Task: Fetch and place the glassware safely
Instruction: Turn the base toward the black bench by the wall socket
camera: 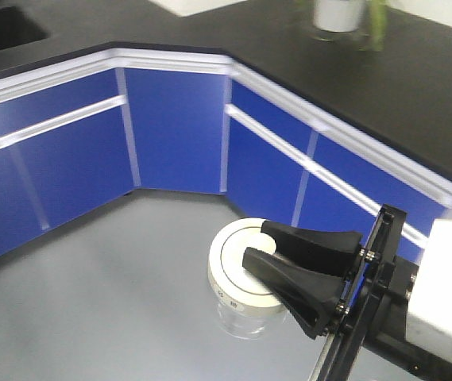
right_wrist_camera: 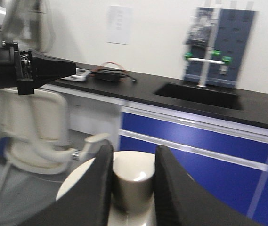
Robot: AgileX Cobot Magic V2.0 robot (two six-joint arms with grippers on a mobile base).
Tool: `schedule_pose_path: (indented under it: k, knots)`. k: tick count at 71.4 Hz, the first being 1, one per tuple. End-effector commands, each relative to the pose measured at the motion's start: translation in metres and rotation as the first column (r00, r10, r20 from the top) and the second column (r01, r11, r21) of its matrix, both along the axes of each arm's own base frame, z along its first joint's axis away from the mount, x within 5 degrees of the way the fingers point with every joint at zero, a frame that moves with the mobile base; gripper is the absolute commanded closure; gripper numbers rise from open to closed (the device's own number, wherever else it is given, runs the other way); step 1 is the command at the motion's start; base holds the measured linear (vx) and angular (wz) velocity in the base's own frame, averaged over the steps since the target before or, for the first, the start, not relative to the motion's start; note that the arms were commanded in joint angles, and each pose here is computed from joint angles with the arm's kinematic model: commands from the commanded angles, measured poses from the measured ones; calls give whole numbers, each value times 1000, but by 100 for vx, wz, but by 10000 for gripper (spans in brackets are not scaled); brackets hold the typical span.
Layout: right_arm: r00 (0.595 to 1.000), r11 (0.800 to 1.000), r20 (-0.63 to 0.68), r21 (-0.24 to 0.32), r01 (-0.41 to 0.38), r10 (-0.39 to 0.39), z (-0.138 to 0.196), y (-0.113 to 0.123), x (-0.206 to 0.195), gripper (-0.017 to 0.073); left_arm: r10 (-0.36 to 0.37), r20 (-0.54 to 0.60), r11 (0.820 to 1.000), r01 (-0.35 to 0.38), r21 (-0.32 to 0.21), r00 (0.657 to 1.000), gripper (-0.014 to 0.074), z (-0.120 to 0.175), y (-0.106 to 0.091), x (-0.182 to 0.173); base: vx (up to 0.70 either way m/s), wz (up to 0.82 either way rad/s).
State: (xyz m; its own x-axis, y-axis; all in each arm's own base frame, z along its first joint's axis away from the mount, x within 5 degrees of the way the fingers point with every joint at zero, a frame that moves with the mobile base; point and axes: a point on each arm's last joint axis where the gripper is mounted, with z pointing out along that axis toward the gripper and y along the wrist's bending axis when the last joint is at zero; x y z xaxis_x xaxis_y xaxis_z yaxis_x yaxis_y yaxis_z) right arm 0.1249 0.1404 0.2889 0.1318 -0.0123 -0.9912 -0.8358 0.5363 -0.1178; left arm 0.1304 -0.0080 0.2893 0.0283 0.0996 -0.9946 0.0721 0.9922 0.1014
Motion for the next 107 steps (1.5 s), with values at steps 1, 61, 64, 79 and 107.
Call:
schedule_pose_path:
  k: [1,61,64,79,107]
  knots:
    - [997,993,71,110,-39,31,21,1,-3,563,-15,96,1000,17,-21,995,601,16,-2,0,14,-88]
    - [997,993,71,110,-39,31,21,1,-3,563,-15,96,1000,17,-21,995,601,16,-2,0,15,-85]
    - [997,993,71,110,-39,31,21,1,-3,563,-15,96,1000,17,-21,995,601,16,-2,0,16,-64]
    - [997,993,71,110,-39,31,21,1,-3,563,-15,96,1000,17,-21,995,601,16,-2,0,16,-55]
    - [997,993,71,110,-38,31,21,1,-3,563,-15,96,1000,17,-21,995,601,16,-2,0,18,-21]
